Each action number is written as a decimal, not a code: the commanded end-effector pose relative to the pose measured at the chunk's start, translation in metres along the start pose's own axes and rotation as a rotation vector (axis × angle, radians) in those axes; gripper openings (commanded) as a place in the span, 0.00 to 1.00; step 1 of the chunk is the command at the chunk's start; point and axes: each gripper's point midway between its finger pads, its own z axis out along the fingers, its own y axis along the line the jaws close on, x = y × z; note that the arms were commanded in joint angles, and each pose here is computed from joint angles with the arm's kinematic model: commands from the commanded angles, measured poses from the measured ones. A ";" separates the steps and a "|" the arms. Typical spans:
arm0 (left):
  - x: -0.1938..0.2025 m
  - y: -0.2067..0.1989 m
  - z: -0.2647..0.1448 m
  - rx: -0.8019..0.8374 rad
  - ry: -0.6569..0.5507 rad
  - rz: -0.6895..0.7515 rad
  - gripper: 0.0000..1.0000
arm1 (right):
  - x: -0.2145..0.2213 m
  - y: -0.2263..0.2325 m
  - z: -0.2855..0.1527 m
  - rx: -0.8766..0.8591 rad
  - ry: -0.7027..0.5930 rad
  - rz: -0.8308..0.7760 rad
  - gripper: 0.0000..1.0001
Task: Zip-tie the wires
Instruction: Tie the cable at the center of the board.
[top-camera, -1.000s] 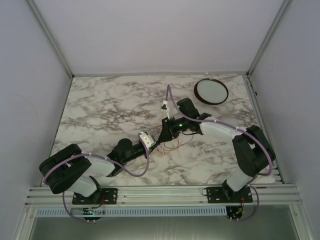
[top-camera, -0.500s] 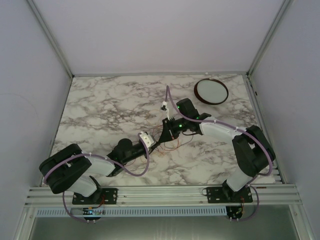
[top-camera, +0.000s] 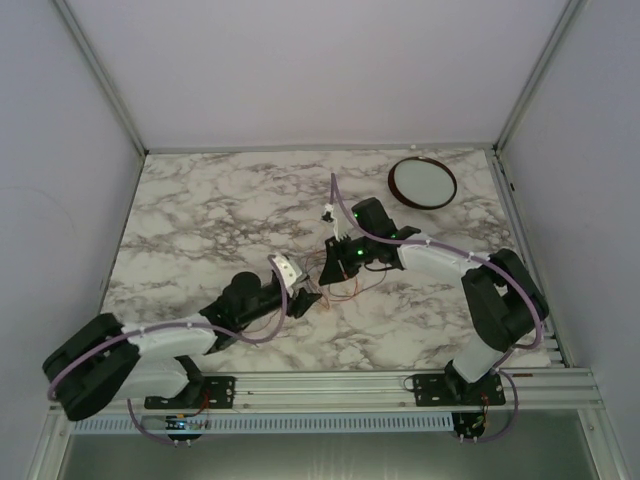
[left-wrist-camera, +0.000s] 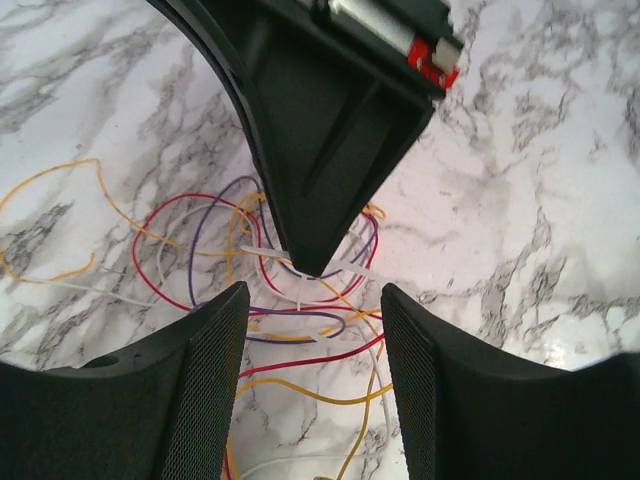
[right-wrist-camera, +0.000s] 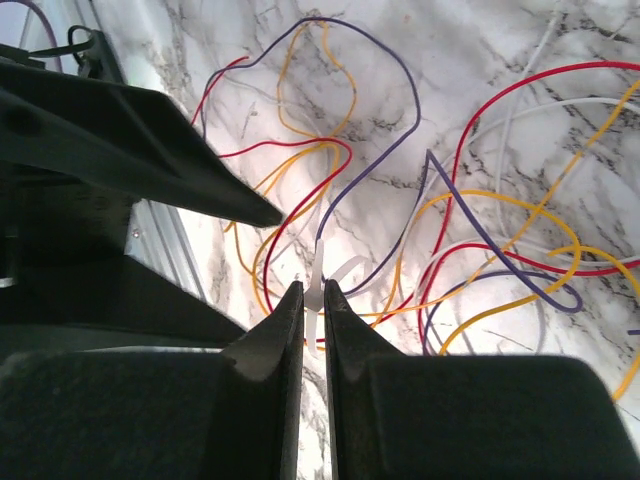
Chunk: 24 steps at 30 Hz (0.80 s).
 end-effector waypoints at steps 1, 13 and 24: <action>-0.013 0.011 -0.013 -0.087 0.043 -0.109 0.58 | -0.016 -0.005 -0.001 0.054 -0.033 -0.060 0.03; -0.059 0.055 -0.043 -0.307 -0.187 -0.737 0.61 | -0.017 -0.002 -0.008 0.103 -0.091 -0.136 0.02; -0.054 0.040 -0.014 -0.247 -0.094 -1.168 0.56 | -0.014 0.003 -0.007 0.118 -0.091 -0.163 0.02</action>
